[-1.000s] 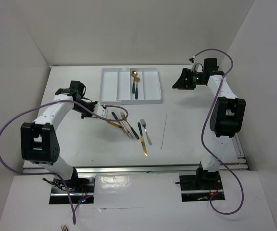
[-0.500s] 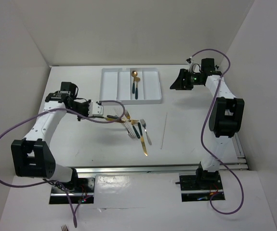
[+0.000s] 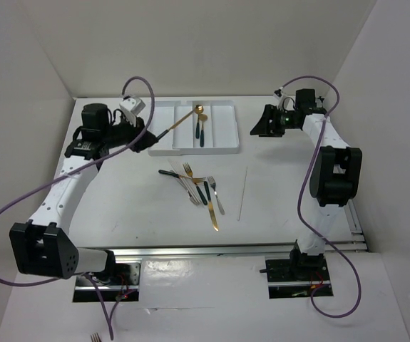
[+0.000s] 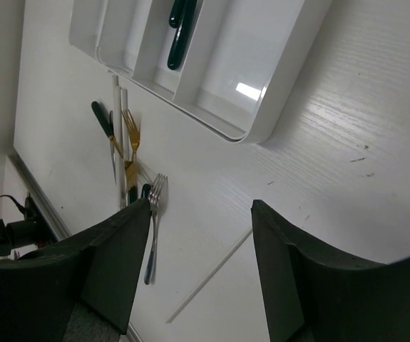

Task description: Sort the eating utensils into containers

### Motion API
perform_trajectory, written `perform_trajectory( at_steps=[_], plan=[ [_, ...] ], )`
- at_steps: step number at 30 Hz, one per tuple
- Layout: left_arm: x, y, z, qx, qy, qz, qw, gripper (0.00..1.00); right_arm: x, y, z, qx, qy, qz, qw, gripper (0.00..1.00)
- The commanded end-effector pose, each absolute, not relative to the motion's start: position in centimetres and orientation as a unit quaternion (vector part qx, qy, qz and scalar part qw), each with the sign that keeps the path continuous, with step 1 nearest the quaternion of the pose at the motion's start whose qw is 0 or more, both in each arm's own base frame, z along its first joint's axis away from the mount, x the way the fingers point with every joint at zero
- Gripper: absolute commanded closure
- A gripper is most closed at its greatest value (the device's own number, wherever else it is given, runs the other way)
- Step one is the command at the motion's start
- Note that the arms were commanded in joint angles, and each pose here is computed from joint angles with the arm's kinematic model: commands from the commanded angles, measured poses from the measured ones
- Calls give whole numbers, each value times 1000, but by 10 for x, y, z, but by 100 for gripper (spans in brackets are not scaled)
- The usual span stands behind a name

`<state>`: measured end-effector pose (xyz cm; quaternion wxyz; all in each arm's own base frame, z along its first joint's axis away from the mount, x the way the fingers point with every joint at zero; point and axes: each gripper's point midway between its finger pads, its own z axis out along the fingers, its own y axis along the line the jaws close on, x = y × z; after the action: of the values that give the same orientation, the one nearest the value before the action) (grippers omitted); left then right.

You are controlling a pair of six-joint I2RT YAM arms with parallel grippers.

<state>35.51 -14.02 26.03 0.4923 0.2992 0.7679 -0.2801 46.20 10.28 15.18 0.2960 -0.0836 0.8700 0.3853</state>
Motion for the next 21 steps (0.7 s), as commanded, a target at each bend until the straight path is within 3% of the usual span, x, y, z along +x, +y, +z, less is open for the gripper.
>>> perform_trajectory(
  at_steps=[1,9,21],
  plan=[
    [384,-149,286,136,783,-335,506,100,462,105,184,-97,860,370,338,34],
    [435,-161,259,-63,832,-346,429,100,460,102,184,-89,867,359,334,34],
    [472,-182,207,-149,854,-273,416,100,455,100,181,-84,871,351,333,34]
  ],
)
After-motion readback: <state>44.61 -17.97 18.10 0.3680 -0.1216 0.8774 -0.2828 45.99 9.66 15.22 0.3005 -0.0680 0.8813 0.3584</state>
